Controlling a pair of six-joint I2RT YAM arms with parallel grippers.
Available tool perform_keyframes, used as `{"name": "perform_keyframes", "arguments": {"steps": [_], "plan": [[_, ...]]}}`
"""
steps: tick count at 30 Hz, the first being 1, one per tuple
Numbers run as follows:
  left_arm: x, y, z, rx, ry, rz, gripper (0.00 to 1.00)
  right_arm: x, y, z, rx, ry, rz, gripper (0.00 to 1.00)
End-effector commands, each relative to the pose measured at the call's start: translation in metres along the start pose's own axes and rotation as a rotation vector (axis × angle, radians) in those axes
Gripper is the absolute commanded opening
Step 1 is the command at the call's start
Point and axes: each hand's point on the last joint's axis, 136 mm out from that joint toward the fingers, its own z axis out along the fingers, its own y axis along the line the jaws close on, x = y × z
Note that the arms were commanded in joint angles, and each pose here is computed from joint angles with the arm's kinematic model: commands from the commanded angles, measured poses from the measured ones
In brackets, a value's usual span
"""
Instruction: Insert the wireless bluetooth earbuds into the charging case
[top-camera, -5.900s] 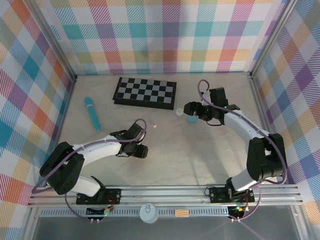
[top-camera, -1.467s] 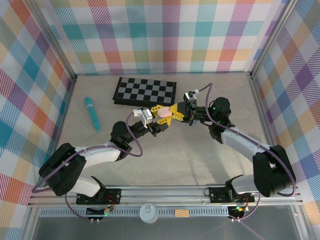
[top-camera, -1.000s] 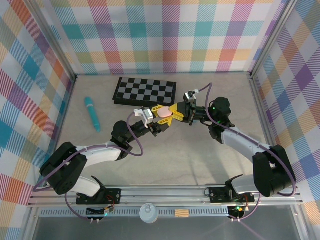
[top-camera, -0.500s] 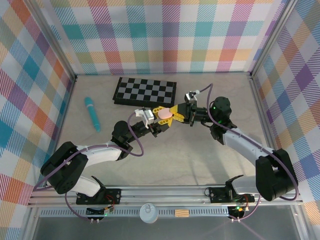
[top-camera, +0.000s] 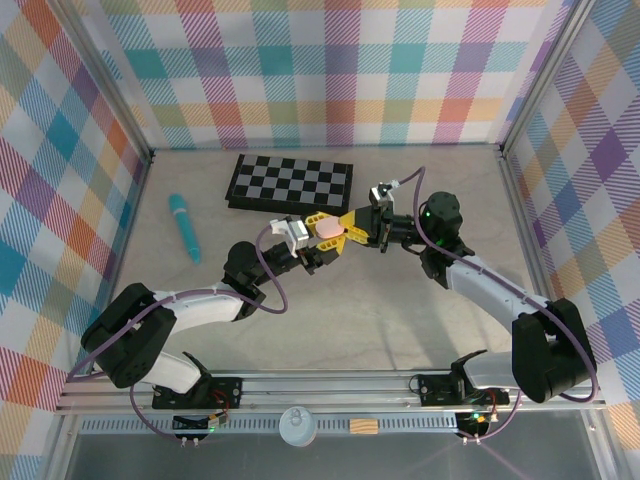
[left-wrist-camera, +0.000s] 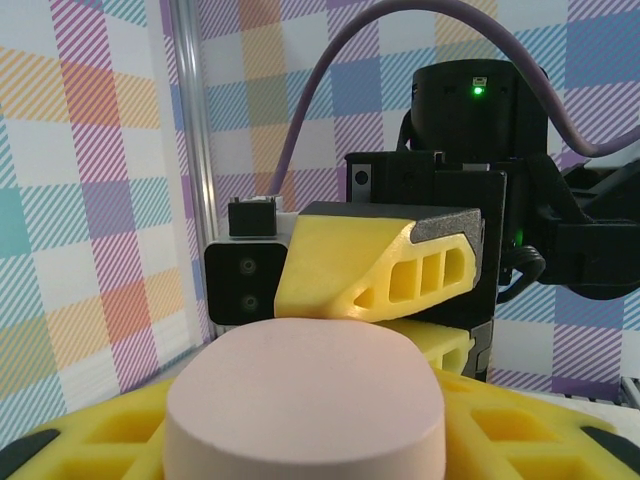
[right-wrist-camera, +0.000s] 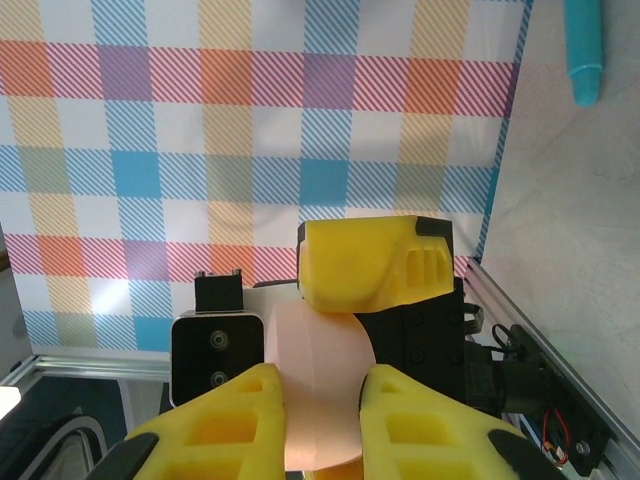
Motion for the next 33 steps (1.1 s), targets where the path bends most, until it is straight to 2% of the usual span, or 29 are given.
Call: {"name": "perform_keyframes", "arguments": {"steps": [1,6,11,12,14,16,20,25,28,31,33], "plan": [[-0.006,-0.011,0.001,0.053,-0.034,0.033,0.52,-0.001,0.022,0.000,-0.032,-0.006,-0.071,0.02],[-0.004,-0.010,0.001,0.047,-0.031,0.029,0.55,0.000,0.022,0.000,-0.020,-0.007,-0.080,0.02],[-0.002,-0.001,0.001,-0.001,-0.021,0.014,0.50,0.000,0.011,0.000,0.024,-0.009,-0.050,0.03],[0.000,0.000,0.002,0.000,-0.016,0.008,0.49,0.000,0.008,-0.001,0.031,-0.012,-0.047,0.04],[0.006,-0.002,0.004,0.014,-0.006,-0.001,0.36,-0.001,0.002,-0.001,0.055,-0.020,-0.044,0.08],[0.016,0.000,0.004,0.007,0.014,-0.001,0.35,-0.002,-0.004,-0.003,0.090,-0.033,-0.044,0.12],[0.030,0.012,0.002,-0.024,0.044,-0.002,0.50,-0.007,-0.021,-0.013,0.222,-0.092,-0.069,0.16],[0.049,0.030,-0.012,-0.086,0.099,-0.026,0.66,-0.017,-0.052,-0.041,0.492,-0.196,-0.170,0.37],[0.075,0.039,-0.026,-0.144,0.203,-0.020,0.73,-0.021,-0.074,-0.054,0.612,-0.226,-0.208,0.50],[0.102,0.049,-0.040,-0.230,0.337,-0.064,0.81,-0.023,-0.097,-0.060,0.672,-0.231,-0.213,0.57],[0.111,0.053,-0.050,-0.280,0.378,-0.103,0.85,-0.024,-0.115,-0.063,0.714,-0.224,-0.196,0.60]]}}
